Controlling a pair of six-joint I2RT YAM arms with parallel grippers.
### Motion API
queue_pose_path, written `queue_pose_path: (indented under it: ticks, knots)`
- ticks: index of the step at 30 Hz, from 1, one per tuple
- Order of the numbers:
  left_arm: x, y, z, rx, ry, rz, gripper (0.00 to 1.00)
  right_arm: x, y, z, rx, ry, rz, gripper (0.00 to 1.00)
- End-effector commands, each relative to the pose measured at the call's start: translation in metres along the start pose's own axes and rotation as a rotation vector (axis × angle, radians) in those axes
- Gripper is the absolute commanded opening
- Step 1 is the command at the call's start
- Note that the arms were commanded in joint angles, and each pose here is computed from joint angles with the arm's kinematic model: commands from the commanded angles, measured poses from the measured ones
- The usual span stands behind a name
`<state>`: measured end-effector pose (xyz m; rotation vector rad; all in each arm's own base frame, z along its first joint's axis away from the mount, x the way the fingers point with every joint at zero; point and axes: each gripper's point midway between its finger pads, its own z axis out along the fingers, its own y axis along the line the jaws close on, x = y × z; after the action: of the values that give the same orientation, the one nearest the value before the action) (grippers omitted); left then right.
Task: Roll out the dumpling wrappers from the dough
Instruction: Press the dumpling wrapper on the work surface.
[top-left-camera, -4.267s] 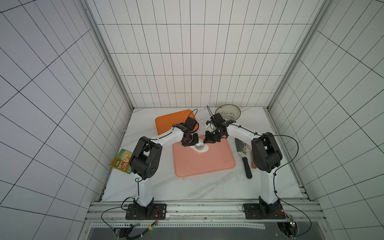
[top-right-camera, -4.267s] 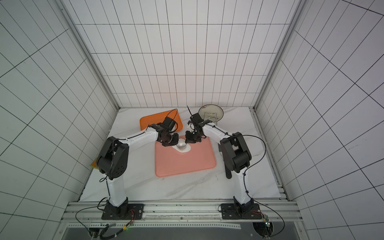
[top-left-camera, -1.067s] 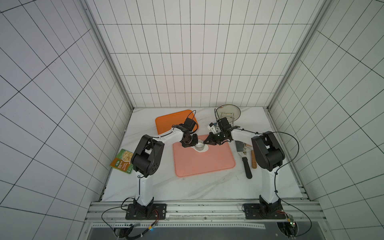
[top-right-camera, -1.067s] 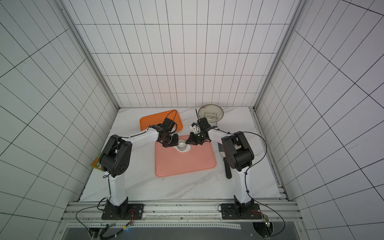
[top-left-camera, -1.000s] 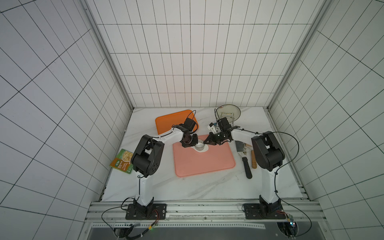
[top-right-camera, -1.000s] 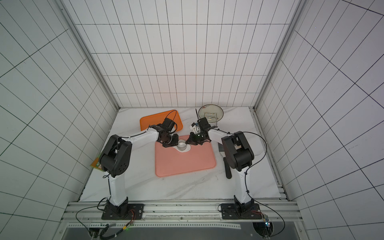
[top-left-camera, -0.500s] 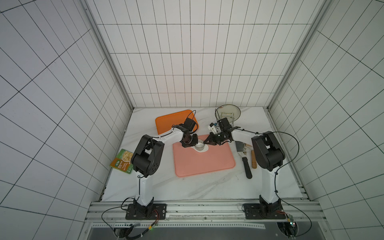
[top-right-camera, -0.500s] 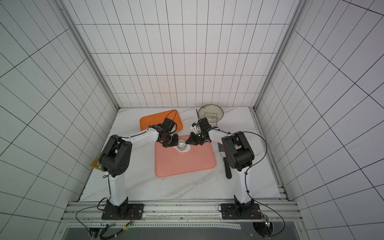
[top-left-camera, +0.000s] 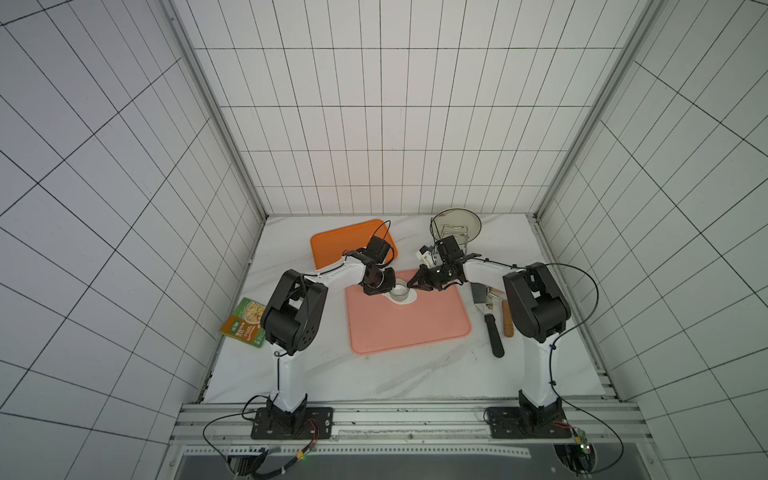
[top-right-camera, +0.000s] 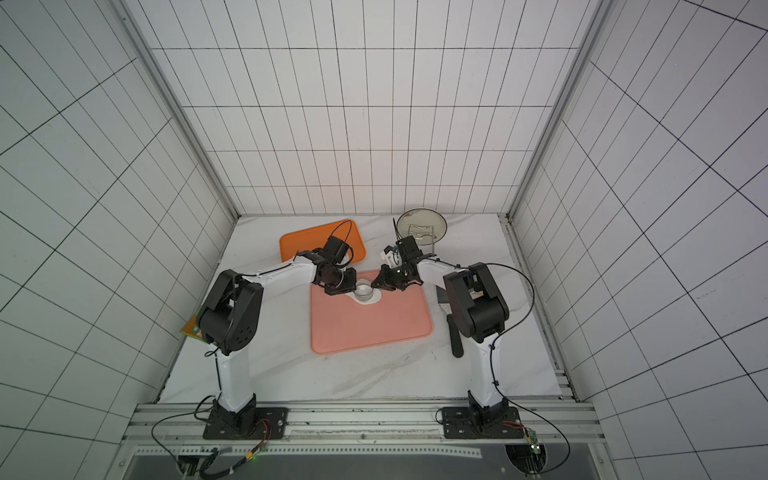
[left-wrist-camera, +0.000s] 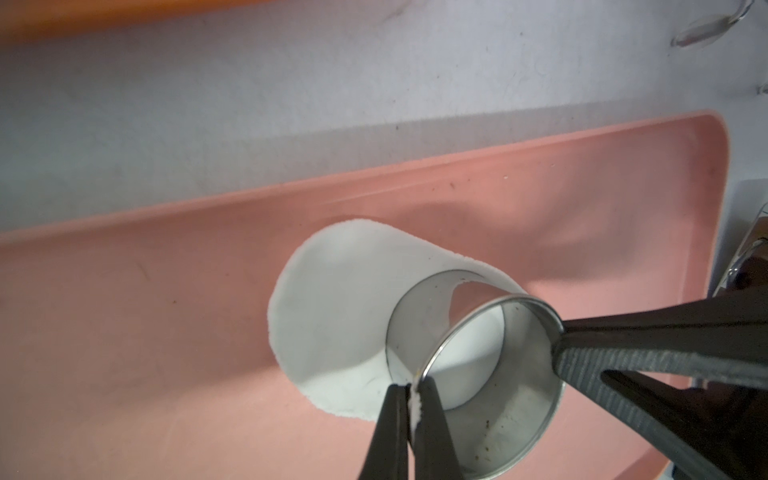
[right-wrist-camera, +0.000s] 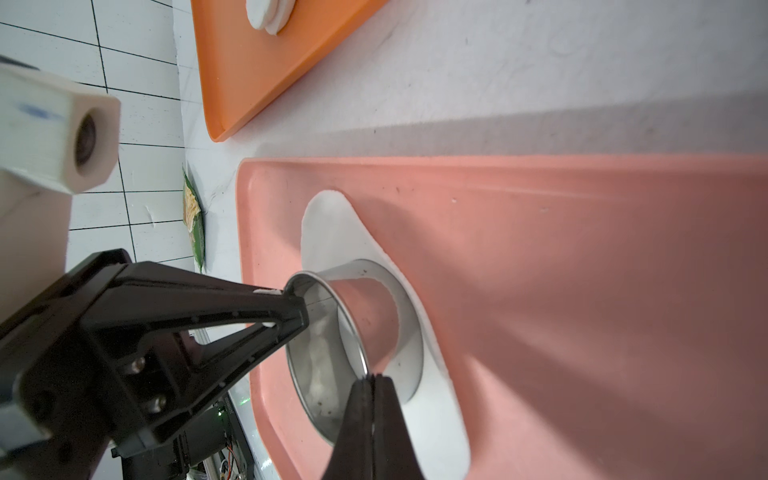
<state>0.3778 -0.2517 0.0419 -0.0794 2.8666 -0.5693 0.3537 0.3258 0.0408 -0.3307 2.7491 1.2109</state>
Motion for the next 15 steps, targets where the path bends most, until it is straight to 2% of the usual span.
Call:
queue_pose_path:
  ticks: [1, 15]
  knots:
    - [0.055, 0.048, 0.039, -0.179, 0.187, -0.034, 0.00, 0.073, -0.117, 0.018, 0.376, 0.165, 0.215, 0.00]
    - [0.058, 0.058, 0.039, -0.201, 0.194, -0.051, 0.00, 0.069, -0.108, 0.022, 0.359, 0.166, 0.199, 0.00]
